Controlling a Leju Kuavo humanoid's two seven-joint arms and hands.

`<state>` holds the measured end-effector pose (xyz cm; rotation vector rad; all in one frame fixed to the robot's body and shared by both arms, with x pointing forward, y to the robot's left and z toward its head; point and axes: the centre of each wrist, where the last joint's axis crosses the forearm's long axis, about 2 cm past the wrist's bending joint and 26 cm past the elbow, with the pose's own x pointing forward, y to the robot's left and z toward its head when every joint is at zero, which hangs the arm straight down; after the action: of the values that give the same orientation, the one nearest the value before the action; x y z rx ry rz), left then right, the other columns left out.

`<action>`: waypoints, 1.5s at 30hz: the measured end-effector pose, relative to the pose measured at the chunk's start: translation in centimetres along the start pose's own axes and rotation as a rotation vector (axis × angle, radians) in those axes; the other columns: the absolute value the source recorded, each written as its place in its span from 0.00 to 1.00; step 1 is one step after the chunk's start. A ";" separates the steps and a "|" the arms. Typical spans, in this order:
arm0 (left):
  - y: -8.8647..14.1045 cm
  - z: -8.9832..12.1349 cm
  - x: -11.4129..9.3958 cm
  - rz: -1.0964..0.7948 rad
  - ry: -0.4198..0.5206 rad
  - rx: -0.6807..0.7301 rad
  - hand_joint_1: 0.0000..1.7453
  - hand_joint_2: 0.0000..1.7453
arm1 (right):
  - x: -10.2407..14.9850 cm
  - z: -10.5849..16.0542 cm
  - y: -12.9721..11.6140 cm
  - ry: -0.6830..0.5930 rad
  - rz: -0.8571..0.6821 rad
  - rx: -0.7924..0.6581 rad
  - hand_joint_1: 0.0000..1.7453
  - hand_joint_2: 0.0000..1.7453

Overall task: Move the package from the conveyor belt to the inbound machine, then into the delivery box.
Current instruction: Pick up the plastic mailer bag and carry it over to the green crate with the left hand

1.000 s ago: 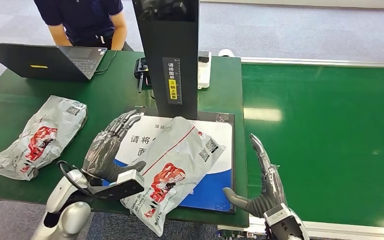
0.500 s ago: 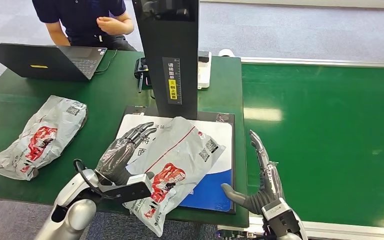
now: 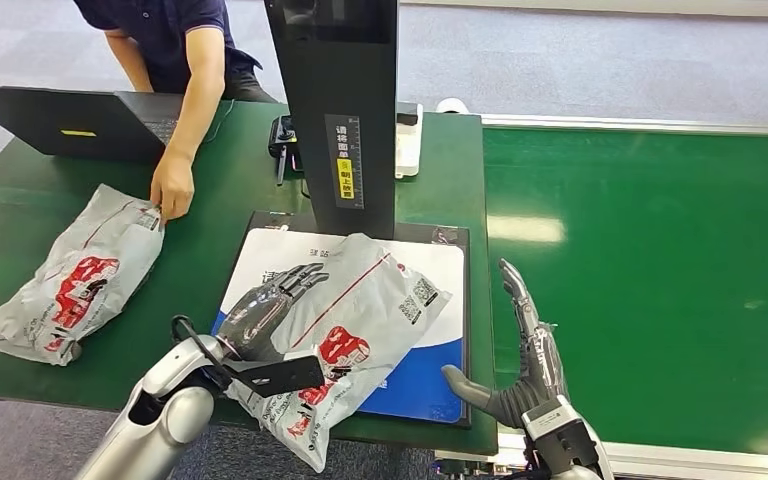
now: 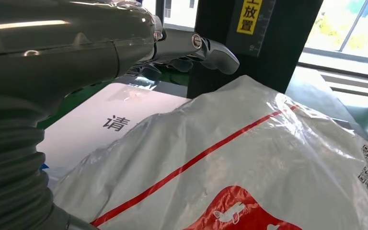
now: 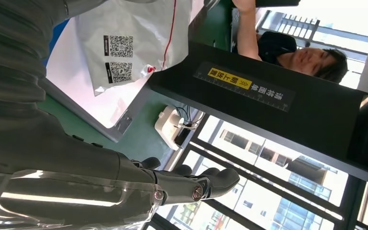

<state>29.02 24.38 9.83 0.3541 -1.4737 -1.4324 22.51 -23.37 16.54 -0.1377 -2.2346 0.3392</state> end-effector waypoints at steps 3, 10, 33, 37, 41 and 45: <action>-0.1 -0.2 -0.3 -0.001 0.007 -0.014 0.00 1.00 | 0.0 0.0 0.0 0.000 0.000 0.000 0.00 1.00; -0.6 -1.2 -0.9 -0.003 0.031 -0.042 0.00 1.00 | 0.1 -0.1 0.1 0.001 -0.003 -0.002 0.00 1.00; -1.8 -3.6 -1.3 0.016 0.076 -0.095 1.00 1.00 | 0.0 -0.4 0.6 0.017 -0.004 -0.017 0.00 1.00; -1.9 -3.5 -1.3 0.025 0.074 -0.088 1.00 1.00 | 0.0 -0.5 0.7 0.021 -0.009 -0.019 0.00 1.00; -2.3 -3.1 -1.0 0.056 0.062 -0.070 1.00 1.00 | 0.0 -0.5 0.8 0.023 -0.011 -0.018 0.00 1.00; -2.5 -2.5 -0.7 0.098 0.043 -0.032 1.00 1.00 | 0.0 -0.4 0.8 0.025 -0.012 -0.015 0.00 1.00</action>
<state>30.23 22.88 6.86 0.2868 -1.4129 -1.3612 22.77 -22.52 16.54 -0.1360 -2.2124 0.3131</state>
